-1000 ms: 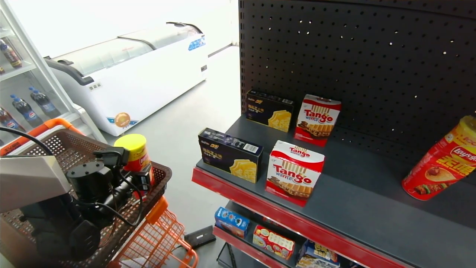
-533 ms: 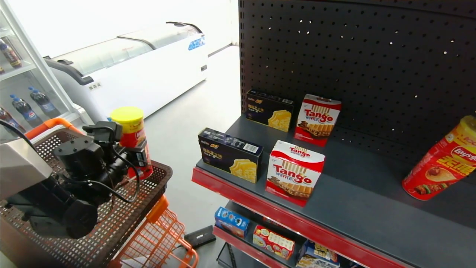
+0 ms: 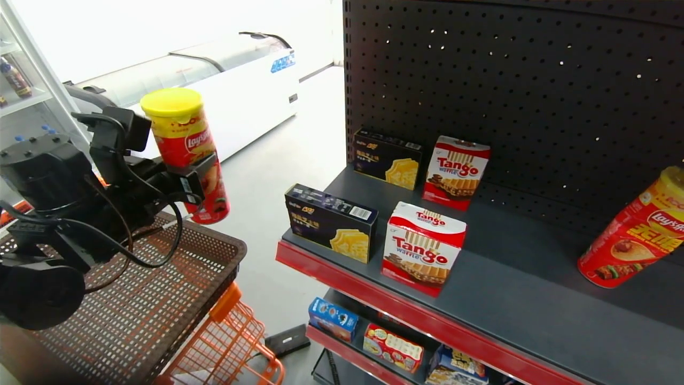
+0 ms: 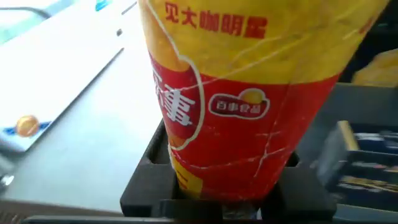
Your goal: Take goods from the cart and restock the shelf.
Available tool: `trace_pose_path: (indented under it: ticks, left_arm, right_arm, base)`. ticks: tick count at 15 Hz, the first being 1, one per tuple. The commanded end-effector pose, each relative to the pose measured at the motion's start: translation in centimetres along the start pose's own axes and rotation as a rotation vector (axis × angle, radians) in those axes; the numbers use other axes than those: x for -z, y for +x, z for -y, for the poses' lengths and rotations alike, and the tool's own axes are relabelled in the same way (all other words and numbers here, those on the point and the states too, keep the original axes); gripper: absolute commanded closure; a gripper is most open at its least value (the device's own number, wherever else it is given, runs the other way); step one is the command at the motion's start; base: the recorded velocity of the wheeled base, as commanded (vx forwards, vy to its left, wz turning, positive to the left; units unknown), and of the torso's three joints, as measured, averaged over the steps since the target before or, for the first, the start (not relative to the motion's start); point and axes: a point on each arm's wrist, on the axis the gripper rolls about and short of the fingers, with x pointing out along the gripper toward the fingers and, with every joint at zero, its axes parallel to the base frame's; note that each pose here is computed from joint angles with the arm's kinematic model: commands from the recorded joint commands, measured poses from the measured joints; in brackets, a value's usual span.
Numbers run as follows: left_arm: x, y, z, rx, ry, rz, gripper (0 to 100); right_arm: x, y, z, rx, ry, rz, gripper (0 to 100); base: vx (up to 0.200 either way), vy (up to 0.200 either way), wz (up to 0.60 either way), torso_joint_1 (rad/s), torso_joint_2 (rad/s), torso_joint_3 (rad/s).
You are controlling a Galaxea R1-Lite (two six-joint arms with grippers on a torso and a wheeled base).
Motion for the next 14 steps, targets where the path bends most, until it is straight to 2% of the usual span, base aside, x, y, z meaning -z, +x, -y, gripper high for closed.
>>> trace_pose_path:
  ticks: [1,2,3,5,6,10,11,14]
  left_arm:
    - [-2.5,-1.4,1.7,0.123,-0.004,0.078,100]
    - [-2.6,-1.5,2.6,0.221,-0.022,0.086,100]
    - [-2.6,-1.8,2.8,0.286,-0.036,0.087,100]
    - [-3.0,-2.7,3.2,0.366,-0.049,0.086,100]
    - [-3.1,-3.0,3.9,0.408,-0.060,0.063,100]
    - [-4.5,-5.0,4.2,0.432,-0.072,0.030,100]
    - [-4.3,-5.2,5.1,0.468,-0.083,0.019,100]
    - [-4.6,-5.4,7.9,0.574,-0.099,0.027,100]
  right_arm:
    - [0.0,0.0,0.0,-0.001,0.000,-0.001,0]
    - [0.0,0.0,0.0,-0.001,0.000,-0.001,0]
    - [0.0,0.0,0.0,-0.001,0.000,-0.001,0]
    - [0.0,0.0,0.0,-0.001,0.000,-0.001,0]
    - [0.0,0.0,0.0,-0.001,0.000,-0.001,0]
    - [0.0,0.0,0.0,-0.001,0.000,-0.001,0]
    - [0.0,0.0,0.0,-0.001,0.000,-0.001,0]
    - [0.0,0.0,0.0,-0.001,0.000,-0.001,0]
  base:
    - [0.000,0.000,0.00,0.000,0.00,0.000]
    - [0.000,0.000,0.00,0.000,0.00,0.000]
    - [0.000,0.000,0.00,0.000,0.00,0.000]
    - [0.000,0.000,0.00,0.000,0.00,0.000]
    - [0.000,0.000,0.00,0.000,0.00,0.000]
    - [0.000,0.000,0.00,0.000,0.00,0.000]
    - [0.000,0.000,0.00,0.000,0.00,0.000]
    - [0.000,0.000,0.00,0.000,0.00,0.000]
